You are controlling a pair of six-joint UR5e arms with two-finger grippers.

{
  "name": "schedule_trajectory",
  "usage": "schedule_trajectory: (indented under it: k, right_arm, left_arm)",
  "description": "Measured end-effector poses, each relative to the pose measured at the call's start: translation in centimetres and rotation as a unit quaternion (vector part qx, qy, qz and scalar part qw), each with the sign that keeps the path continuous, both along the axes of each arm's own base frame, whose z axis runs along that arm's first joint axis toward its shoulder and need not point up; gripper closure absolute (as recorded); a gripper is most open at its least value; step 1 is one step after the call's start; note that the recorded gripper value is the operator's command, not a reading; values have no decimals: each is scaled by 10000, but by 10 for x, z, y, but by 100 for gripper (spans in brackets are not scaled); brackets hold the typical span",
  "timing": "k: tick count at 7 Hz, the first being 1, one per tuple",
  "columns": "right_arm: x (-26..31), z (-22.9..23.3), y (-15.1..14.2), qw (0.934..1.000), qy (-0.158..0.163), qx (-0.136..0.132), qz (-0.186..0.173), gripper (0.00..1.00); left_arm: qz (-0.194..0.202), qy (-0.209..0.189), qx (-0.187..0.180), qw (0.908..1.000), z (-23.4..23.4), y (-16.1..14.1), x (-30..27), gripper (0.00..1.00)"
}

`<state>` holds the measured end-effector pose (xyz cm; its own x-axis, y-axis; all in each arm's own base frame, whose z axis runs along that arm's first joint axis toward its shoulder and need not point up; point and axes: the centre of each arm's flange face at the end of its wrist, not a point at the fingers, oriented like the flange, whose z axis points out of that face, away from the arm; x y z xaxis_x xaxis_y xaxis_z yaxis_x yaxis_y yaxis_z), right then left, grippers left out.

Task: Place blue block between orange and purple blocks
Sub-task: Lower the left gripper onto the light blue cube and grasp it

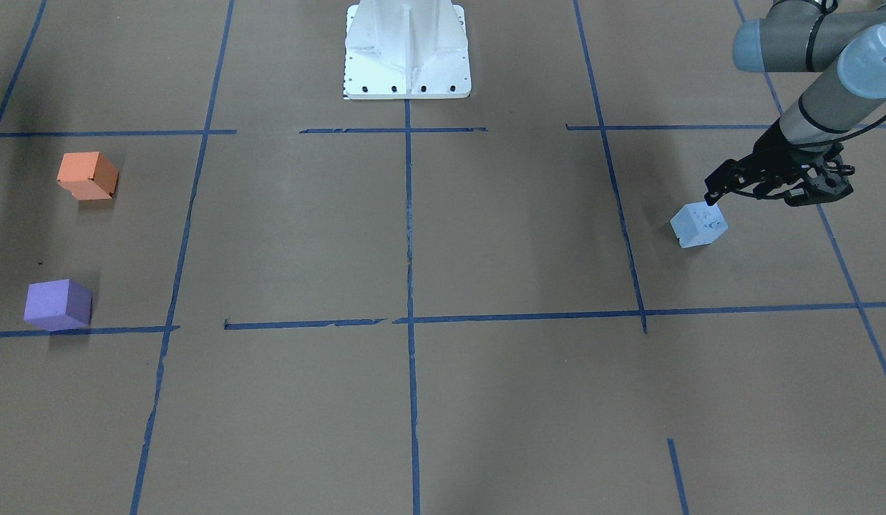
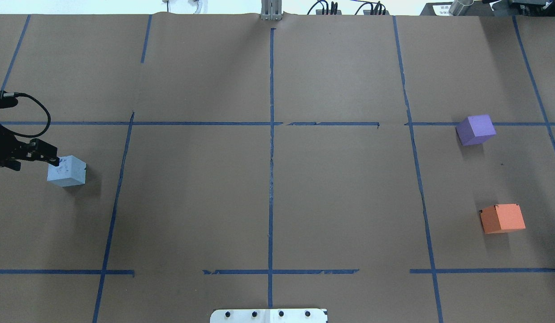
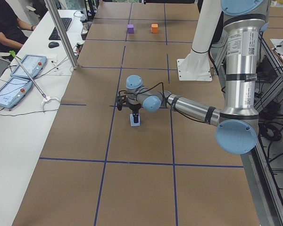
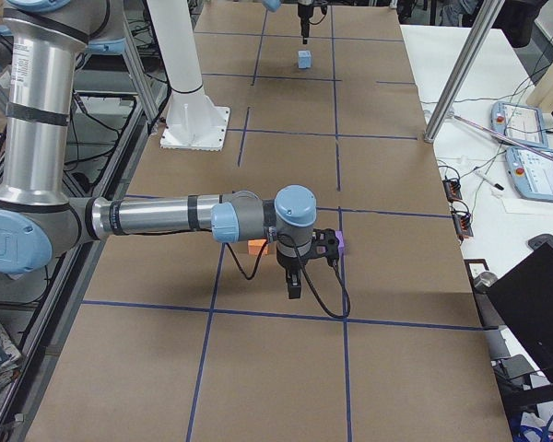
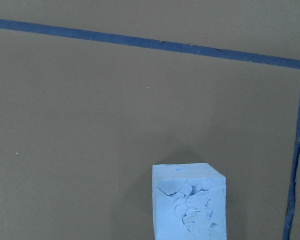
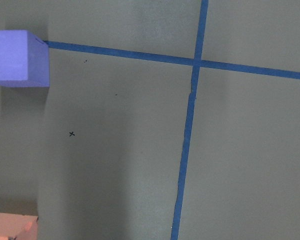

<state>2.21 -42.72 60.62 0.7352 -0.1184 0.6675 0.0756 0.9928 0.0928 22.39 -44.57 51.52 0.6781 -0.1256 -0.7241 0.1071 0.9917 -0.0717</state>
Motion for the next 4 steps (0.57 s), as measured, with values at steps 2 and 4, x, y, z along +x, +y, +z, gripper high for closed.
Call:
schedule_trajectory:
  k: [2, 4]
  right_arm:
    - [0, 0, 0, 10000, -2, 1, 2, 0]
    - [0, -1, 0, 10000, -7, 2, 5, 0]
  left_arm:
    - [17, -55, -46, 10000, 5, -10, 17, 0]
    - [82, -93, -99, 9999, 13, -17, 32, 0]
